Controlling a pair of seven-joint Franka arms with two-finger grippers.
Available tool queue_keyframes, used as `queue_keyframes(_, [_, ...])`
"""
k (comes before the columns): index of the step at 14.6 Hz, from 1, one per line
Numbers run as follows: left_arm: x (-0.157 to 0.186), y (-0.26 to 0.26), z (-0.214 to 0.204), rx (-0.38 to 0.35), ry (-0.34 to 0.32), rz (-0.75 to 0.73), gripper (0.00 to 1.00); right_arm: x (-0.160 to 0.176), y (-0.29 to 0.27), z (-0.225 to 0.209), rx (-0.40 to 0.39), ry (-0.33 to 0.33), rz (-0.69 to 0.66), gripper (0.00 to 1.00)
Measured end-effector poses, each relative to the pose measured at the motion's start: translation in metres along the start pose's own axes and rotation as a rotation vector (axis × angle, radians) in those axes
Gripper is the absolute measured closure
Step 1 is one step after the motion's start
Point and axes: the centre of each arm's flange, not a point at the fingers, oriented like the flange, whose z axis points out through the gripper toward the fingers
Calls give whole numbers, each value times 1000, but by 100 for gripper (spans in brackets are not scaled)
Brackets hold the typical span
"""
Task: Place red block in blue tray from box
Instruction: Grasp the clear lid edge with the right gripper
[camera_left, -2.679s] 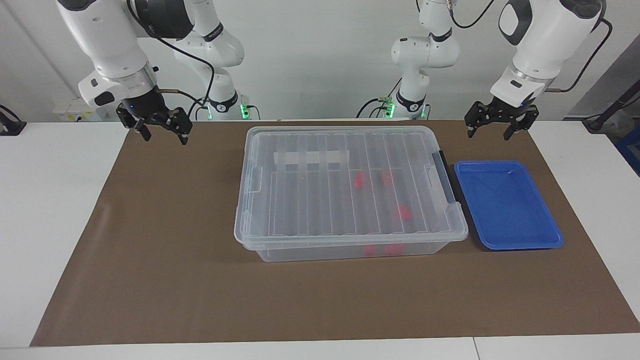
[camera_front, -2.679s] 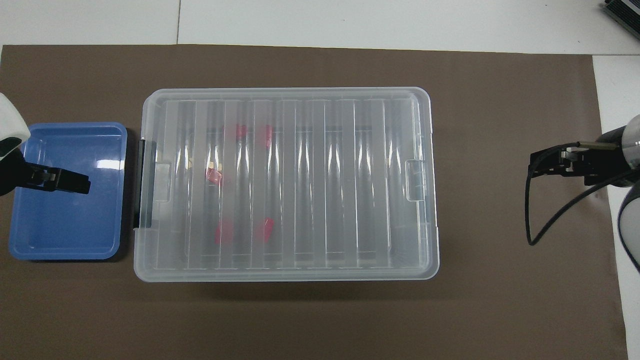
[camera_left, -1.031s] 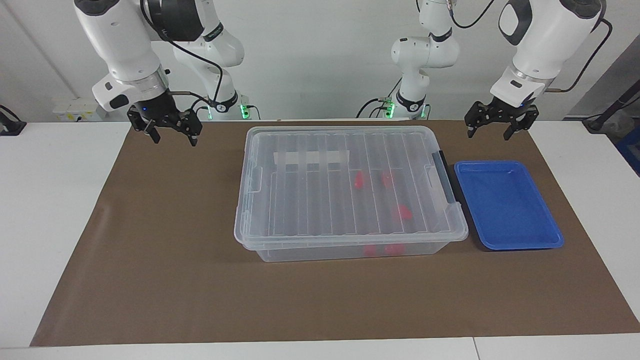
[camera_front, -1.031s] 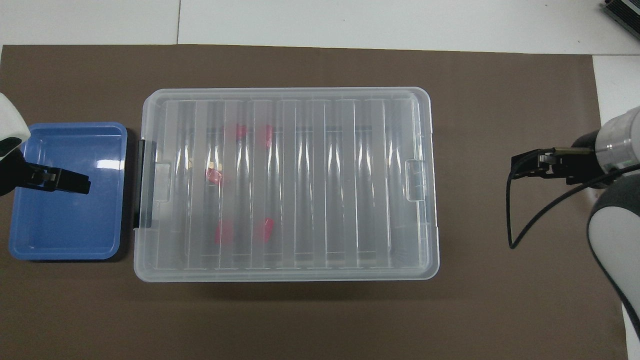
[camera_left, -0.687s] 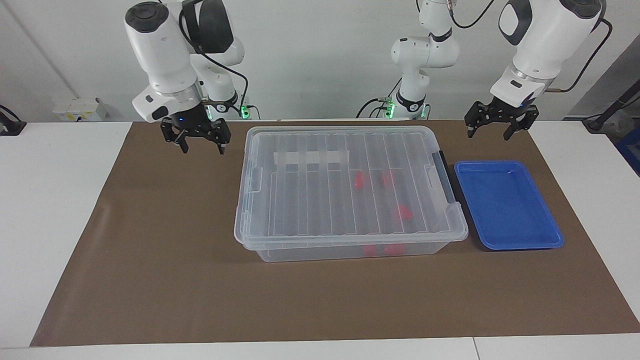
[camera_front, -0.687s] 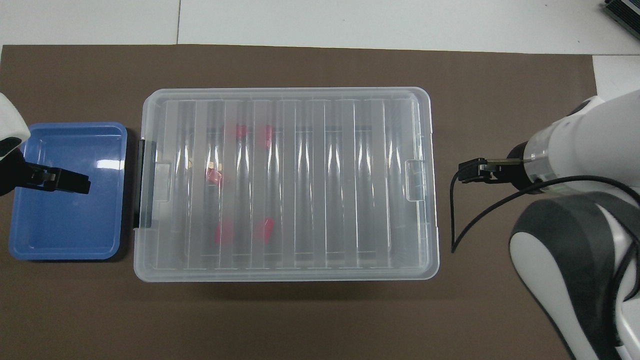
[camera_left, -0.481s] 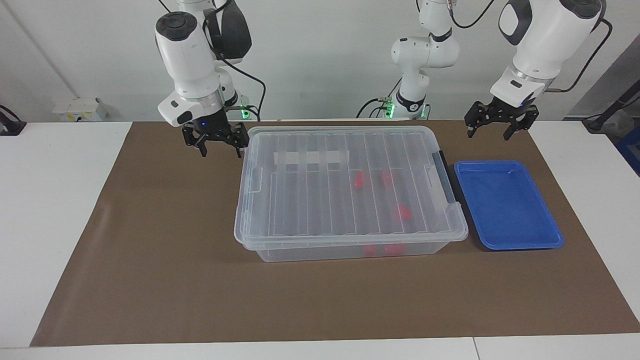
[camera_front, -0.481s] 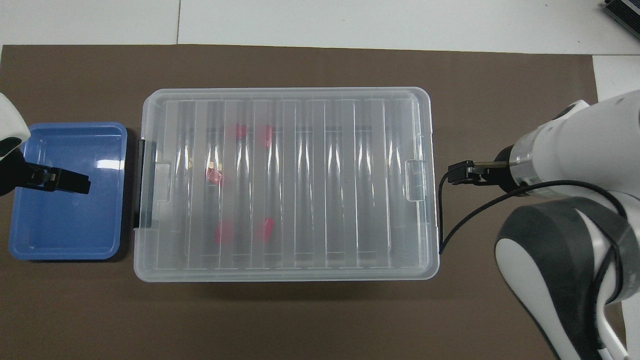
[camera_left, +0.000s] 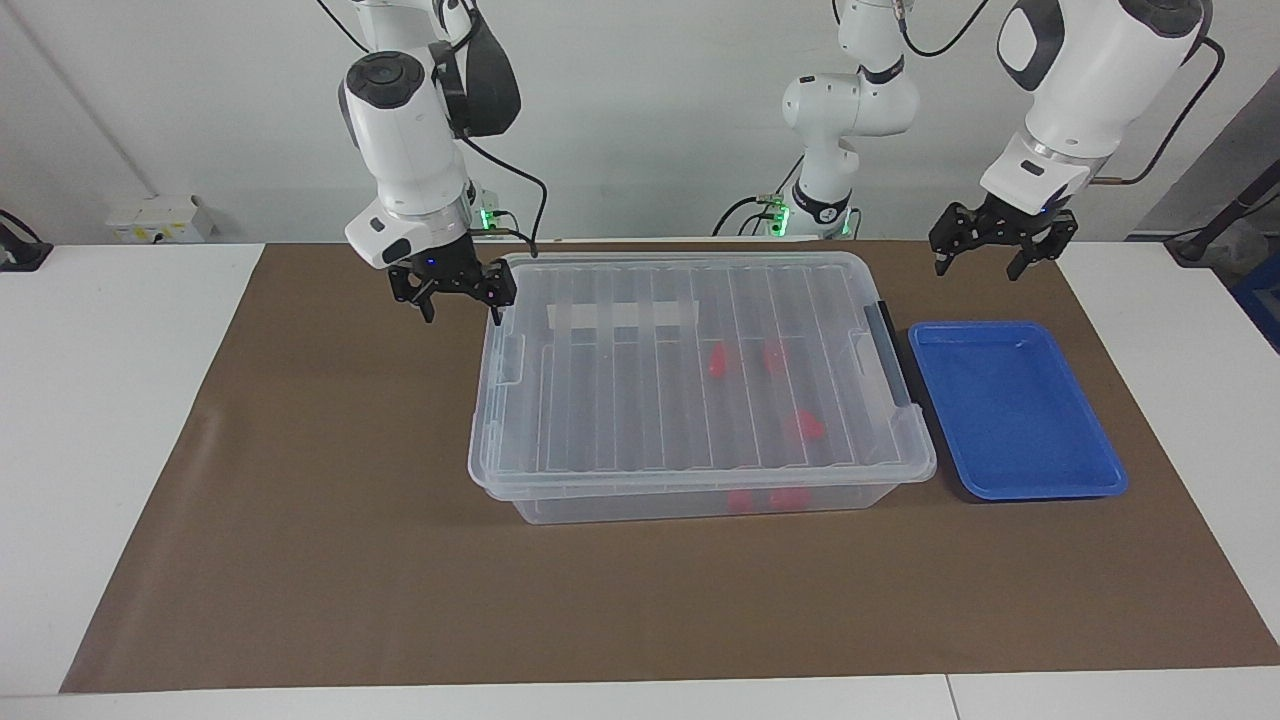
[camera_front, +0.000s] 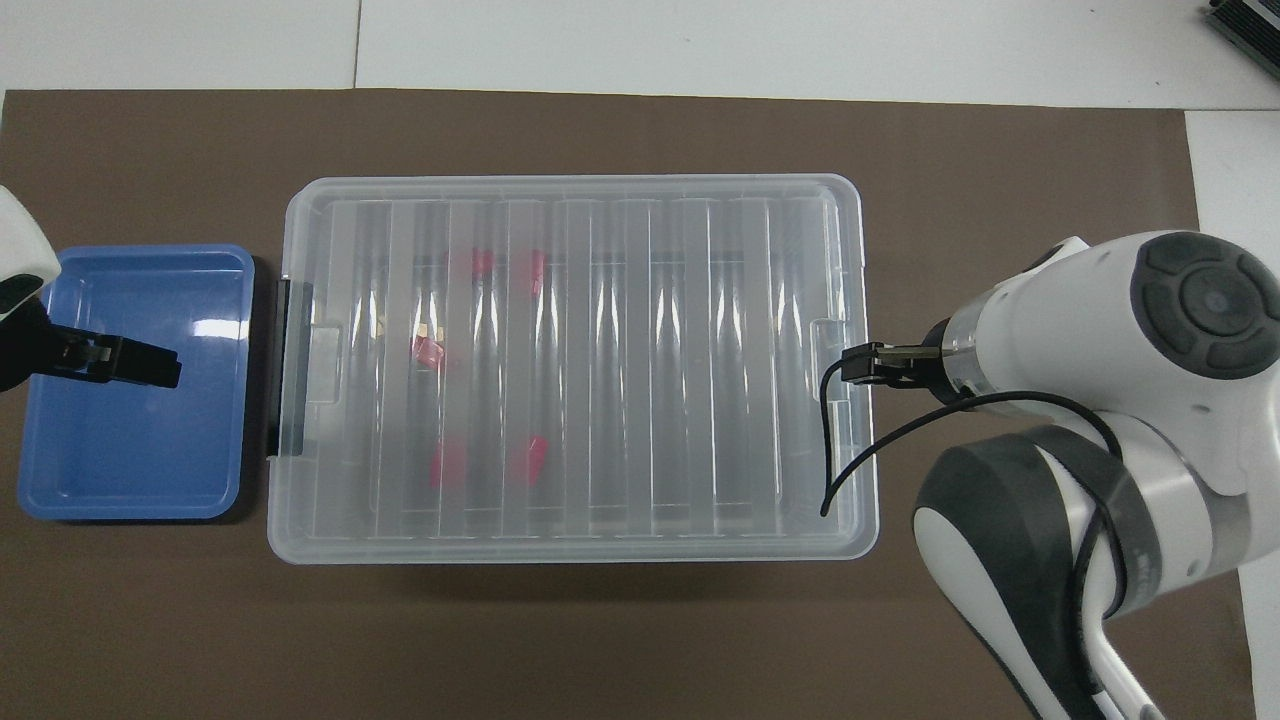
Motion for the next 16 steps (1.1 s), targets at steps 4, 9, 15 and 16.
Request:
queue_keyframes(4, [0,0,0,0,0,0,0,0,0,6,1,4,0,0])
queue_keyframes(9, [0,0,0,0,0,0,0,-4,0,21,-2,-6,-2,0])
queue_keyframes(15, [0,0,0,0,0,0,0,-2,0,32,12,30,-2,0])
queue_keyframes(16, [0,0,0,0,0,0,0,-2,-1,34,13,33,-2,0])
